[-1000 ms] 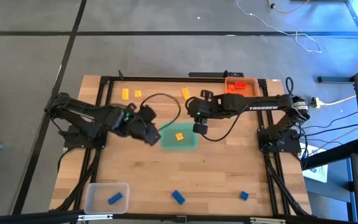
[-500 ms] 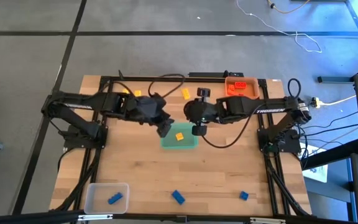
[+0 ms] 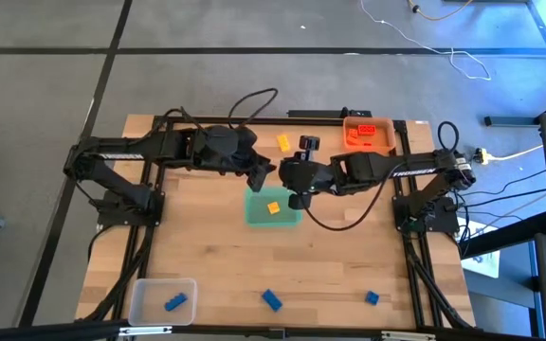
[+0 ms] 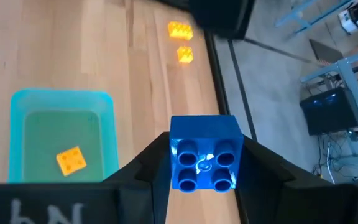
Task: Sort & place blocks by color
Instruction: Put the blue game piece into the transparent bin
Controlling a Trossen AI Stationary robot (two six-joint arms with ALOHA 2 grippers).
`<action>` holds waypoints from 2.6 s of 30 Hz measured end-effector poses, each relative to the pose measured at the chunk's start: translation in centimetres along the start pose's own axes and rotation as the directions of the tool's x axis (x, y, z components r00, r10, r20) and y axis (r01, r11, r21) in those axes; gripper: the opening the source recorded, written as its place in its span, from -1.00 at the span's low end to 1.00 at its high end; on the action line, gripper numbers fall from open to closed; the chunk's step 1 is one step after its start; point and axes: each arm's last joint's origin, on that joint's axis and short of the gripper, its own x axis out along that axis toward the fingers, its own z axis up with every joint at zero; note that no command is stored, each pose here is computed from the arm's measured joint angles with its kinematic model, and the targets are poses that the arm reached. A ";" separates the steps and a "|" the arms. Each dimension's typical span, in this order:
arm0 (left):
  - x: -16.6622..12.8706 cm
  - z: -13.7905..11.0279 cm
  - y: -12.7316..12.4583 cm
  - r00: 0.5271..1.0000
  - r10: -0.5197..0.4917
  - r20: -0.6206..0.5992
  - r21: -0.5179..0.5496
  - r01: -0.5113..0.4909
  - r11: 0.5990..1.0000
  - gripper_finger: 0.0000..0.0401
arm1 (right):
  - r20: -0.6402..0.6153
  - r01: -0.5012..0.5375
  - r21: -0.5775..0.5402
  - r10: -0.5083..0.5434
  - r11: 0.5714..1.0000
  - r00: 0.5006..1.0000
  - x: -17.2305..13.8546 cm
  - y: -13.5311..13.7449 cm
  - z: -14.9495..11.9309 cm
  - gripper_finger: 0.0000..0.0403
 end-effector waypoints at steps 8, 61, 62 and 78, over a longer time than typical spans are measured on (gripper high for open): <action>1.6 -0.3 0.3 0.999 0.052 0.003 0.043 -0.052 0.998 -0.29 | 0.047 0.010 -0.006 -0.010 1.000 0.999 0.0 -0.1 0.5 -0.31; 3.9 -0.5 0.9 0.998 0.063 -0.021 0.162 -0.059 0.985 -0.67 | 0.064 0.071 0.004 -0.071 0.997 0.995 -0.1 -0.2 0.8 0.32; 3.9 -0.6 1.0 0.997 0.071 -0.028 0.164 -0.066 0.984 -0.67 | 0.064 0.071 0.005 -0.071 0.997 0.995 -0.1 -0.2 0.8 0.34; -2.4 -1.7 3.3 0.934 0.245 -0.258 0.329 -0.154 0.932 -0.67 | -0.131 -0.089 0.158 0.110 0.983 0.985 -5.0 -3.1 0.3 0.38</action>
